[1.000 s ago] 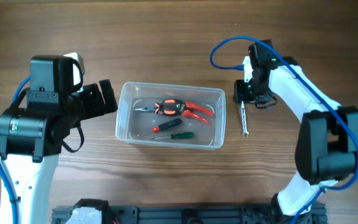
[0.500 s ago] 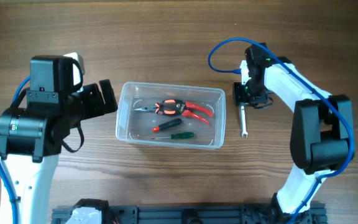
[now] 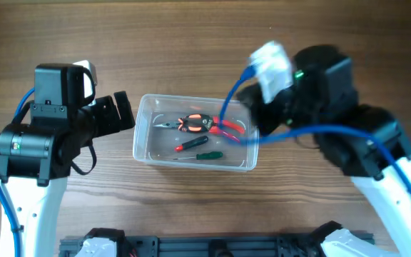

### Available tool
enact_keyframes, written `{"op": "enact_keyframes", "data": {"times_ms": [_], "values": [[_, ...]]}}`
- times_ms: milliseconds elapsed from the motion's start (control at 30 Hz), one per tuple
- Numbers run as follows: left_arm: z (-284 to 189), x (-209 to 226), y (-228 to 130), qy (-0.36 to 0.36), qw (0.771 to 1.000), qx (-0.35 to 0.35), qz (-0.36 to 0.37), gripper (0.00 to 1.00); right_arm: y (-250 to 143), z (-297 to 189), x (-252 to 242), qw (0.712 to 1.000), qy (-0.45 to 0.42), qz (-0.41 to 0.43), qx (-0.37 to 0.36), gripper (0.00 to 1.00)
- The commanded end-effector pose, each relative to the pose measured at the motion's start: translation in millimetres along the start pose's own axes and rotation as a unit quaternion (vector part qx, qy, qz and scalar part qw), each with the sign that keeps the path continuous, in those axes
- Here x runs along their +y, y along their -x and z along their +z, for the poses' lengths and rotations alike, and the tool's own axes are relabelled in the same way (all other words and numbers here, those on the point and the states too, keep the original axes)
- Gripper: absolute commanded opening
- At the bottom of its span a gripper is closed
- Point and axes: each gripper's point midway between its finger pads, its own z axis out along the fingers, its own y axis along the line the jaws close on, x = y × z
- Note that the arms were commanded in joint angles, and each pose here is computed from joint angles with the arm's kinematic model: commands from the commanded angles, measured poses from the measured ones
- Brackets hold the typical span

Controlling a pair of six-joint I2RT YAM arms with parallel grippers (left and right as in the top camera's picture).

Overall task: Pack container
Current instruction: 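Drop the silver wrench into the container and open the gripper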

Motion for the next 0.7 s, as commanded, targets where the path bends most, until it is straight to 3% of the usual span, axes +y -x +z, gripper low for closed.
{"op": "enact_keyframes", "data": {"times_ms": [0,67,200,267,367,400,433,500,667], "values": [[-4,-2,2,-0.008,1.0,-0.006,0.005,1.0,-20,36,42,0.987,0.074,-0.137,0.042,0.04],[-4,-2,2,-0.008,1.0,-0.006,0.005,1.0,-44,68,57,0.973,0.106,-0.18,0.093,0.04],[-4,-2,2,-0.008,1.0,-0.006,0.005,1.0,-104,154,50,0.956,0.128,-0.145,0.222,0.04],[-4,-2,2,-0.009,1.0,-0.006,0.006,1.0,-135,188,34,0.948,0.097,-0.119,0.279,0.04],[-4,-2,2,-0.009,1.0,-0.006,0.006,1.0,-157,211,29,0.94,0.096,-0.11,0.309,0.04],[-4,-2,2,-0.008,1.0,-0.006,0.005,1.0,-161,215,29,0.941,0.091,-0.089,0.314,0.28],[-4,-2,2,-0.008,1.0,-0.006,0.005,1.0,-161,215,29,0.941,0.089,-0.082,0.316,0.67],[-4,-2,2,-0.008,1.0,-0.006,0.005,1.0,-156,213,29,0.943,0.088,-0.081,0.309,0.78],[-4,-2,2,-0.009,1.0,-0.006,0.006,1.0,-85,182,32,0.971,0.063,-0.085,0.215,0.8]]}}
